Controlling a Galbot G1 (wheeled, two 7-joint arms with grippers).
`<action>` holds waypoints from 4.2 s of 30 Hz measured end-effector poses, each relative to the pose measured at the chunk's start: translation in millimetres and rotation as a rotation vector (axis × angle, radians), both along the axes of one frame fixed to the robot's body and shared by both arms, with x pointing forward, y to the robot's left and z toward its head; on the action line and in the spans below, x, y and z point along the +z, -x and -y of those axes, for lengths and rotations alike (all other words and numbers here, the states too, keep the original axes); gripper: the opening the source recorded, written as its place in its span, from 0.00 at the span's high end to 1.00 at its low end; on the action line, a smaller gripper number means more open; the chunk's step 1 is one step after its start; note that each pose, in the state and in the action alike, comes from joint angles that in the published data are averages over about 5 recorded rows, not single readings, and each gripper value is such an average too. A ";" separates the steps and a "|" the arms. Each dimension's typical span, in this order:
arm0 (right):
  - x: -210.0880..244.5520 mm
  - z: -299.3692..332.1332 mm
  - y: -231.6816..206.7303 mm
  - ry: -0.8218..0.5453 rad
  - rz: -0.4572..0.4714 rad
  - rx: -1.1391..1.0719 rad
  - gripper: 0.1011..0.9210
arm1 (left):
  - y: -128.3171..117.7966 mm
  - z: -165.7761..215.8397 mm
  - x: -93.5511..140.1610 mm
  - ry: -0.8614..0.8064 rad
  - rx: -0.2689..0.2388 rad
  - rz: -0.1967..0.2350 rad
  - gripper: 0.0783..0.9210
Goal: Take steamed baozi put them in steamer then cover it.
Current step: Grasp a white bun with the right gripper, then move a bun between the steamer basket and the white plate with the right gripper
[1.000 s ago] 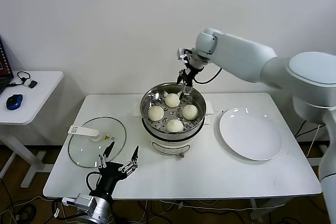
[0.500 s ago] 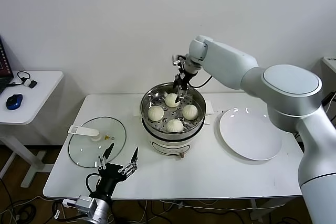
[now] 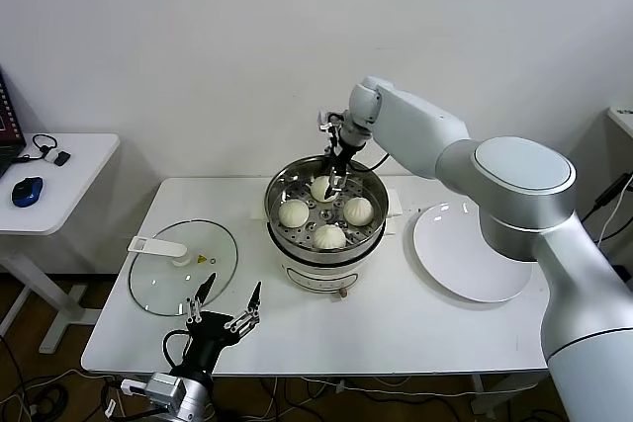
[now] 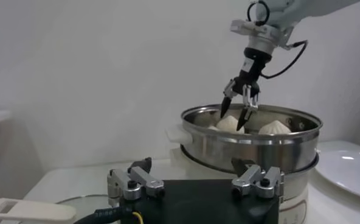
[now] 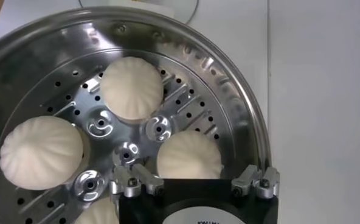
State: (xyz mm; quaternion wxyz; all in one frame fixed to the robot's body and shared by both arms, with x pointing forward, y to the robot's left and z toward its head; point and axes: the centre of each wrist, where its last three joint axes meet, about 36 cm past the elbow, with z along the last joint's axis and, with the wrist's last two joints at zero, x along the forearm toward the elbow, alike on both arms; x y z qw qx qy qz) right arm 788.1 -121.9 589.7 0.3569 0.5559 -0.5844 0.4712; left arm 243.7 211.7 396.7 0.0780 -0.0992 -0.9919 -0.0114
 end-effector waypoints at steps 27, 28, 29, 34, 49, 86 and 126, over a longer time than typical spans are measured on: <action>-12.9 -3.8 -0.5 -0.008 -0.001 -0.016 0.12 | -2.1 -4.6 -2.2 -0.016 0.002 0.013 0.12; -13.2 -4.2 -0.4 -0.007 -0.002 -0.015 0.13 | -2.1 -4.7 -2.1 -0.016 0.002 0.013 0.12; -13.6 -4.4 -0.3 -0.005 -0.002 -0.015 0.13 | -2.2 -4.8 -2.0 -0.016 0.002 0.014 0.12; -14.0 -4.5 -0.4 0.000 0.000 -0.015 0.25 | -2.4 -4.6 -0.6 -0.016 0.002 0.018 0.12; 6.4 -0.9 0.5 -0.008 0.024 -0.006 0.32 | 0.6 -5.8 2.5 -0.018 0.007 0.022 0.12; 62.7 278.2 56.8 0.097 0.076 -0.097 0.32 | 9.9 -1.7 -7.3 -0.058 0.010 0.004 0.12; -125.2 341.2 79.6 0.091 0.095 -0.283 0.29 | 12.2 -3.7 -18.2 -0.056 0.017 -0.006 0.12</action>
